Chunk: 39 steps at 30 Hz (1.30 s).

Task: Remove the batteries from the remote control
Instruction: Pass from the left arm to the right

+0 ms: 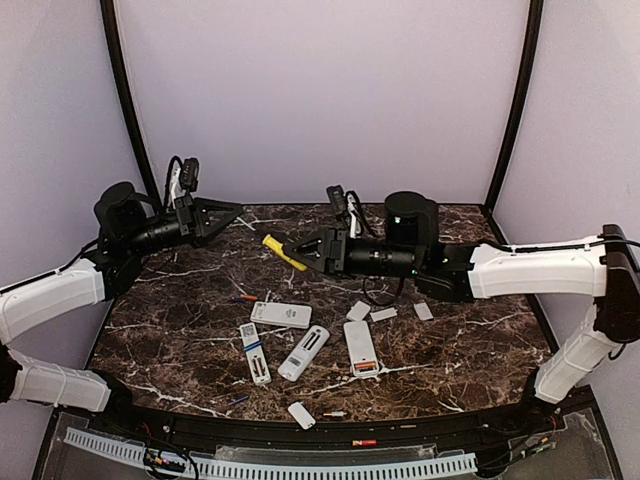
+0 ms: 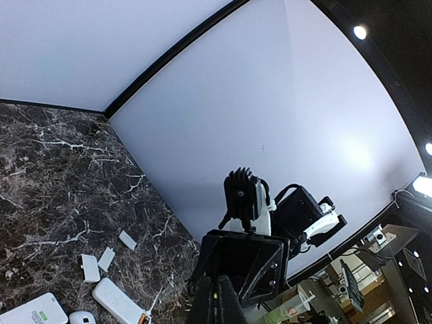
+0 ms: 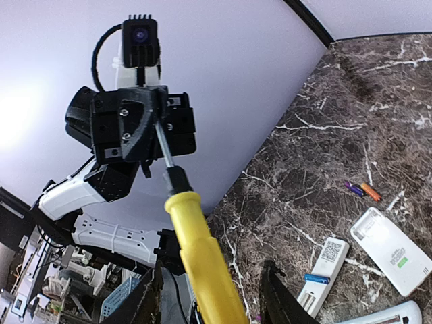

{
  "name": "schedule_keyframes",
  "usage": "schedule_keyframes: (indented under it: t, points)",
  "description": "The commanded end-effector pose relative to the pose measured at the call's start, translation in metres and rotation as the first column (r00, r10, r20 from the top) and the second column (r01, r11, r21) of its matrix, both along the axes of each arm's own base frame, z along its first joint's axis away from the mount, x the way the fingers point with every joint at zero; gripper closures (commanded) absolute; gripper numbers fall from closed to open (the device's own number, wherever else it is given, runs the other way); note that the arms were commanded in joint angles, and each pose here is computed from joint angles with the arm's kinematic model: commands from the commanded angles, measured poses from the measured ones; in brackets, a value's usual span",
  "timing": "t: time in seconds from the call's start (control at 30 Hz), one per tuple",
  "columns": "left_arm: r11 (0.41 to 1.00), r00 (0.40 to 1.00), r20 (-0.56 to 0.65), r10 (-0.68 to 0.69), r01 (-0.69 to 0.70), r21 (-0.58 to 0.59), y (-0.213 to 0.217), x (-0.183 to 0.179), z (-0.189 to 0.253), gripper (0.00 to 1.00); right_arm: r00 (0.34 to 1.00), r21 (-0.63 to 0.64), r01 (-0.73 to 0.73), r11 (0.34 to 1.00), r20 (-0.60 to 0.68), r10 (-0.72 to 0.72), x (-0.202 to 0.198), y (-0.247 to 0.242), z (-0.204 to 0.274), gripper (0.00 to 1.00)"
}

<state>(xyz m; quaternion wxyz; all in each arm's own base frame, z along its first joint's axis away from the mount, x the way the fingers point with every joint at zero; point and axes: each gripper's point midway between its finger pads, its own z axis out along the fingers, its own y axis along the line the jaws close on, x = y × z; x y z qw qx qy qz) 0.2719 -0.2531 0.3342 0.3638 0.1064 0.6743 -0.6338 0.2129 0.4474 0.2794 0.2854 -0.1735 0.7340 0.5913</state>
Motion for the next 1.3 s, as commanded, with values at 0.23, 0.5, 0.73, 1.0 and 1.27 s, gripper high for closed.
schedule_keyframes:
  t: [0.23, 0.5, 0.73, 1.0, 1.27]
  points:
    - [0.999, 0.997, 0.078, -0.029, 0.031, -0.028, 0.001, -0.010, 0.012, 1.00, 0.992, 0.074, -0.121, 0.990, 0.040, 0.118, -0.013, 0.017, 0.026, 0.66]
    - [0.998, 0.995, 0.087, -0.039, 0.042, -0.037, 0.002, -0.014, 0.017, 1.00, 0.996, 0.058, -0.091, 0.994, 0.008, 0.090, -0.007, 0.016, 0.009, 0.59]
    - [0.998, 0.991, 0.131, -0.009, 0.017, -0.055, 0.006, -0.016, 0.026, 1.00, 0.996, 0.085, -0.093, 0.992, 0.019, 0.091, -0.008, 0.015, 0.018, 0.62]
    - [0.993, 0.984, 0.169, 0.059, -0.040, -0.115, 0.016, -0.017, 0.033, 1.00, 0.996, 0.154, -0.093, 0.984, 0.020, 0.091, -0.010, 0.012, 0.028, 0.60]
    - [0.991, 0.980, 0.181, 0.083, -0.062, -0.118, 0.019, -0.017, 0.033, 1.00, 0.992, 0.173, -0.127, 0.977, 0.040, 0.122, -0.014, 0.016, 0.039, 0.71]
